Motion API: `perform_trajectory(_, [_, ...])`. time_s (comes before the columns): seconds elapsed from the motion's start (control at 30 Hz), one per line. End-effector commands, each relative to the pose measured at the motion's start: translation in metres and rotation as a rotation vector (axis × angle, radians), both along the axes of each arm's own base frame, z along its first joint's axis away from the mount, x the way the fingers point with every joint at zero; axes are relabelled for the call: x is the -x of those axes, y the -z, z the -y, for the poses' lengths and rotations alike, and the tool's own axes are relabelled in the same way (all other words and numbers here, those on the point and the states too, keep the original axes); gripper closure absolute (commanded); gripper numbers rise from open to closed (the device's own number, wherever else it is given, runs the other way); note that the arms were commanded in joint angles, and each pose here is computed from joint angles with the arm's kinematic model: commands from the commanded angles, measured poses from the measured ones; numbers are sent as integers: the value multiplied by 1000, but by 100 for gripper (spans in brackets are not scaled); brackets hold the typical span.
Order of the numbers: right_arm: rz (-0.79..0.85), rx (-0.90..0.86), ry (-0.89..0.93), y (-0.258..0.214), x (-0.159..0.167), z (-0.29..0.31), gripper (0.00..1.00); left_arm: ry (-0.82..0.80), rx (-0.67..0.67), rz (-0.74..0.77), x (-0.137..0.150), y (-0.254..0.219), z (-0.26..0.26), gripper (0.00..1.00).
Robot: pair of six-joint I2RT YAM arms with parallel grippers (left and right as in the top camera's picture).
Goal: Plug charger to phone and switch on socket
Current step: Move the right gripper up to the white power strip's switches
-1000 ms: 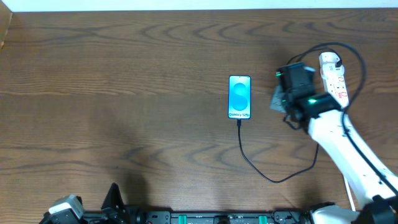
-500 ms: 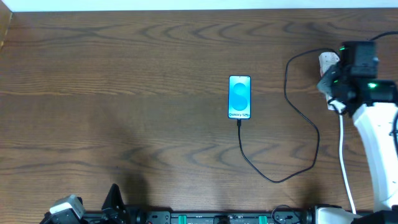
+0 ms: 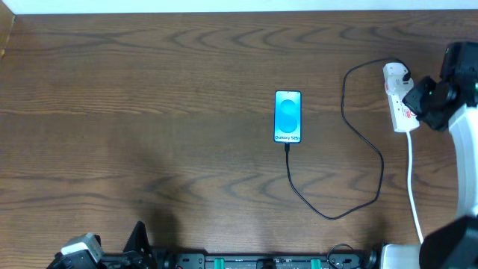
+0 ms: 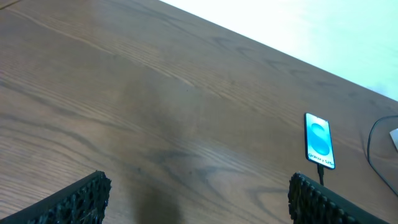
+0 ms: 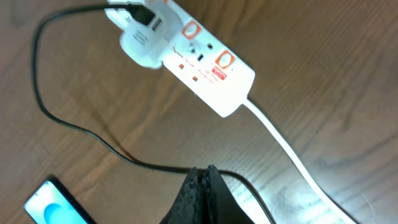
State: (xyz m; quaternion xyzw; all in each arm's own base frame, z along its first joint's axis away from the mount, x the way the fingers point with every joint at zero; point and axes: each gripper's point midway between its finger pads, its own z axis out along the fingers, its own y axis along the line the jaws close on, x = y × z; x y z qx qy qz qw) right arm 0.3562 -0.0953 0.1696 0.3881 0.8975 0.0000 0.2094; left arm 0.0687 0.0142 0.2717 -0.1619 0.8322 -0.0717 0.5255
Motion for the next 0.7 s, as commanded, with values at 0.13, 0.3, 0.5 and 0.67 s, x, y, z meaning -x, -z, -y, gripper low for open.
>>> perform_trajectory(0.13, [-58,-9,-47,-10,-26,6,99,-2,-5,6,1,0,-1,9])
perform_trajectory(0.3, [-85,-14,-52,-10,-35,9,99,-4,-5,6,1,0,-1,9])
perform_trajectory(0.5, [-75,-16,-56,-11,-39,8,99,-59,-6,6,2,0,-5,9])
perform_trajectory(0.67, [-69,-40,-73,-11,-40,1,99,-88,-5,6,3,0,-7,9])
